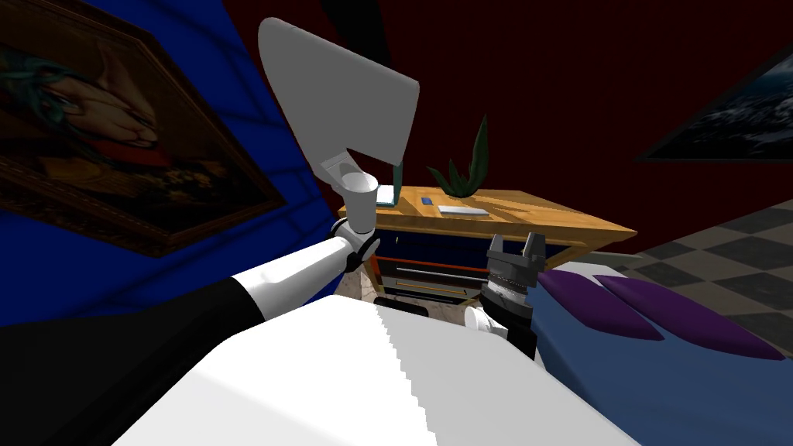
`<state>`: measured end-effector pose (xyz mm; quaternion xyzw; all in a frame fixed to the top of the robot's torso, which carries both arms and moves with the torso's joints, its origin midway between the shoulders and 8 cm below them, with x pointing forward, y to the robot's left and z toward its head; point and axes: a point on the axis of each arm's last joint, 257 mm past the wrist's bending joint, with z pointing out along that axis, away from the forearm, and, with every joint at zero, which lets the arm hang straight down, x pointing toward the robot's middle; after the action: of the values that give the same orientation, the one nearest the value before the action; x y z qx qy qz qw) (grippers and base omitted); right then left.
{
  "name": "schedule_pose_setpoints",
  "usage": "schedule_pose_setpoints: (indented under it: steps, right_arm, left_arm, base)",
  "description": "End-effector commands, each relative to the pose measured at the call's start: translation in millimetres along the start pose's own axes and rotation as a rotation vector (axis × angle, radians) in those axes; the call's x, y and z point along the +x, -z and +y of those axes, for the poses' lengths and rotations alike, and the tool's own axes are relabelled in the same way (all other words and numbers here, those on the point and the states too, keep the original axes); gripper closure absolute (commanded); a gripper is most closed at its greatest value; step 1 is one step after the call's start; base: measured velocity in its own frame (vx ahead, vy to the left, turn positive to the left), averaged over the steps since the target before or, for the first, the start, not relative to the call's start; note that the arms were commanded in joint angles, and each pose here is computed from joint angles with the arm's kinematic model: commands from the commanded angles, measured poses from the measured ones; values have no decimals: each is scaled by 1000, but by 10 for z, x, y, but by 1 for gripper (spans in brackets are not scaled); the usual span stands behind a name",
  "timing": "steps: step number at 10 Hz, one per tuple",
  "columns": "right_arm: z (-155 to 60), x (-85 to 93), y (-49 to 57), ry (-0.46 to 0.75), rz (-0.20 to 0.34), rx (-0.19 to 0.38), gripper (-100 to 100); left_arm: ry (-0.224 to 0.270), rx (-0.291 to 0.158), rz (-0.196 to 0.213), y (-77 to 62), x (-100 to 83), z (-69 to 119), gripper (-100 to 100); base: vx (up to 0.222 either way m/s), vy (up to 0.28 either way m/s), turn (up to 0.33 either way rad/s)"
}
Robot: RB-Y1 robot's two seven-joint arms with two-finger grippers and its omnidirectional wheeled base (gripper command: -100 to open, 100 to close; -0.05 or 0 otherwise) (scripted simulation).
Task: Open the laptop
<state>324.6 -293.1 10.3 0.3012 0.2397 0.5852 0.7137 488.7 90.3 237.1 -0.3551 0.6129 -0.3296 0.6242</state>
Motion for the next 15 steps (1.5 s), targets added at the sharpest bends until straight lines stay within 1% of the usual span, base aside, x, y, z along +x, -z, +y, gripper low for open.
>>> schedule_pose_setpoints:
  steps: [1, 2, 3, 4, 5, 6, 7, 8, 9, 10, 11, 12, 13, 14, 15]
  right_arm:
    - [0, 0, 0, 0, 0, 0, 0]
    - [0, 1, 0, 0, 0, 0, 0]
    - [0, 1, 0, 0, 0, 0, 0]
    - [0, 1, 0, 0, 0, 0, 0]
    - [0, 0, 0, 0, 0, 0, 0]
    - [0, 0, 0, 0, 0, 0, 0]
    - [0, 0, 0, 0, 0, 0, 0]
    - [0, 1, 0, 0, 0, 0, 0]
    - [0, 1, 0, 0, 0, 0, 0]
    - [0, 0, 0, 0, 0, 0, 0]
    - [0, 0, 0, 0, 0, 0, 0]
    - [0, 0, 0, 0, 0, 0, 0]
    - [0, 0, 0, 0, 0, 0, 0]
    - [0, 1, 0, 0, 0, 0, 0]
    - [0, 0, 0, 0, 0, 0, 0]
  left_arm:
    - [34, -50, 0, -256, -80, 268, -100]
    - [38, -51, 1, -341, -106, 378, -100]
    - [25, -50, -1, -410, -138, 471, -100]
    - [9, -27, -14, -432, -223, 434, -100]
    - [-5, -23, -44, -446, -355, 441, -100]
    - [-11, -25, -58, -451, -414, 455, -100]
    - [30, -69, -45, -661, -475, 750, -100]
    - [40, -70, -48, -702, -514, 830, -100]
    - [24, -62, -44, -744, -555, 891, -100]
    - [8, -51, -52, -771, -623, 923, -100]
    - [-10, -43, -80, -781, -752, 937, -100]
    - [-22, -46, -100, -778, -845, 953, -100]
    - [34, -75, -88, -927, -925, 1194, -100]
    - [44, -66, -91, -946, -969, 1236, -100]
    - [29, -55, -89, -965, -1009, 1273, -100]
  base:
    - [7, -117, -37]
    - [4, -135, 6]
    - [-13, -89, 7]
    - [-23, -46, -7]
    - [-15, -7, -7]
    - [-2, 9, -1]
    - [6, -102, -60]
    - [-13, -145, 1]
    - [-16, -92, 42]
    - [-6, -32, -6]
    - [-9, 2, -23]
    - [-7, 9, -6]
    - [-24, -107, -45]
    - [-12, -158, 2]
    - [15, -89, 29]
